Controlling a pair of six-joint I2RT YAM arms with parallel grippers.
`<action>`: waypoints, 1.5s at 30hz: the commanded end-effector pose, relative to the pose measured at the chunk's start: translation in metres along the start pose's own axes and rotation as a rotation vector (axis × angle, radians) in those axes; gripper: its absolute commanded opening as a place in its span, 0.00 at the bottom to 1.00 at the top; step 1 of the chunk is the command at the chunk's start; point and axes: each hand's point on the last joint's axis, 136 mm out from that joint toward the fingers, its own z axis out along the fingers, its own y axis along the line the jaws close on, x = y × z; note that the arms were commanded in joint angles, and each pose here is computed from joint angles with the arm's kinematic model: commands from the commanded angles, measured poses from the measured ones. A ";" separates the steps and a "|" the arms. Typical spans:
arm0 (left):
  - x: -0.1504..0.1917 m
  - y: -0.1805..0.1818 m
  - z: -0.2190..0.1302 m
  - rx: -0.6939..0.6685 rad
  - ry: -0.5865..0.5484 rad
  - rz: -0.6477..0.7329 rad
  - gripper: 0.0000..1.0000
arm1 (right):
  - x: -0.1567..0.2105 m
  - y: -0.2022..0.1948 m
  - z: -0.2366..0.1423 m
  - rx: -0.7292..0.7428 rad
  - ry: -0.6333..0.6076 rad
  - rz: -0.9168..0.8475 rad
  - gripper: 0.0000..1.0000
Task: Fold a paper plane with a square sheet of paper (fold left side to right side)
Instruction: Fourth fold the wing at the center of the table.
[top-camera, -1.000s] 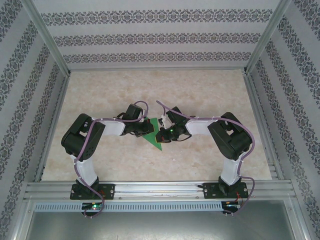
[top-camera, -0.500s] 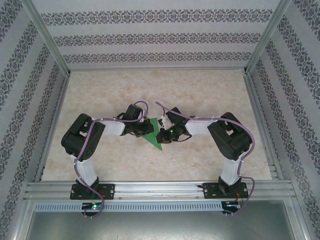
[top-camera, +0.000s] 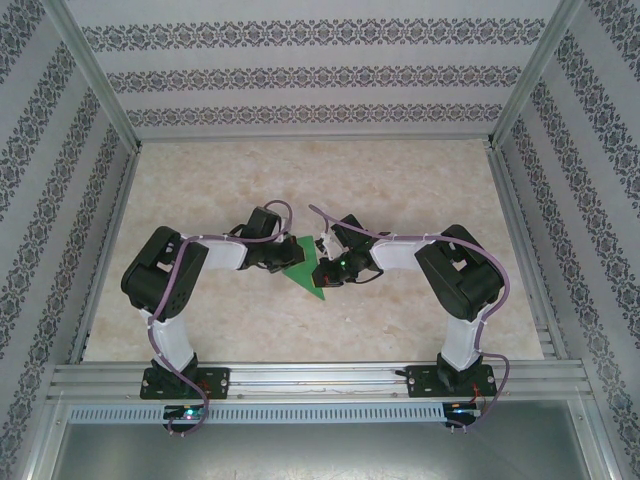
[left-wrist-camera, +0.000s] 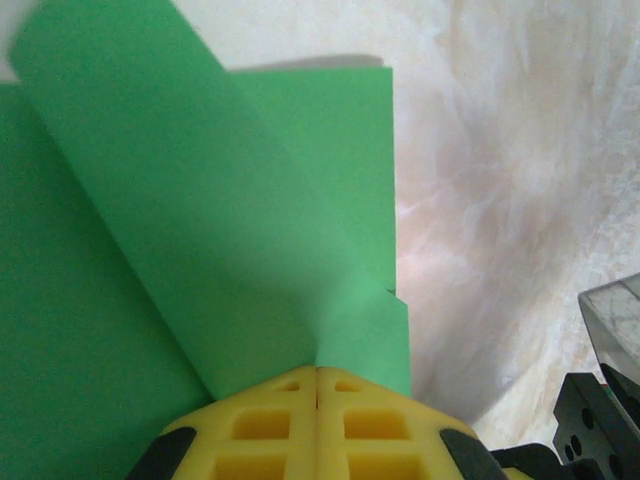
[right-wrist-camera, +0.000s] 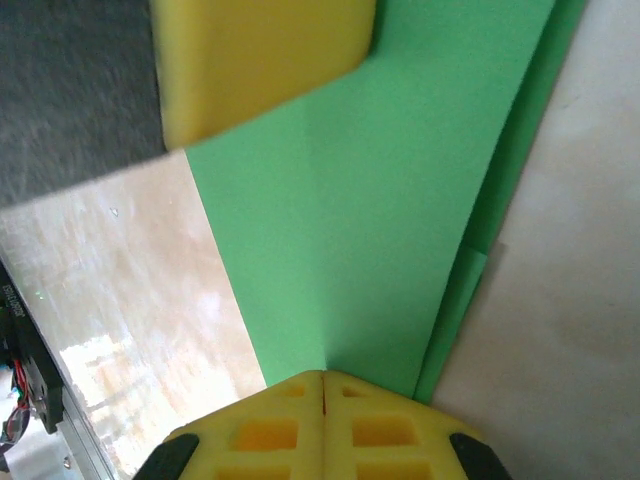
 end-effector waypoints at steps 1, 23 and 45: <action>-0.020 0.032 -0.004 -0.099 -0.059 -0.032 0.05 | 0.054 -0.036 0.013 0.114 0.173 0.088 0.00; -0.093 0.057 -0.019 -0.141 -0.125 -0.034 0.05 | 0.061 -0.035 0.017 0.087 0.197 0.106 0.00; -0.056 -0.022 -0.064 0.043 -0.133 0.134 0.05 | 0.048 -0.037 0.016 0.067 0.145 0.129 0.00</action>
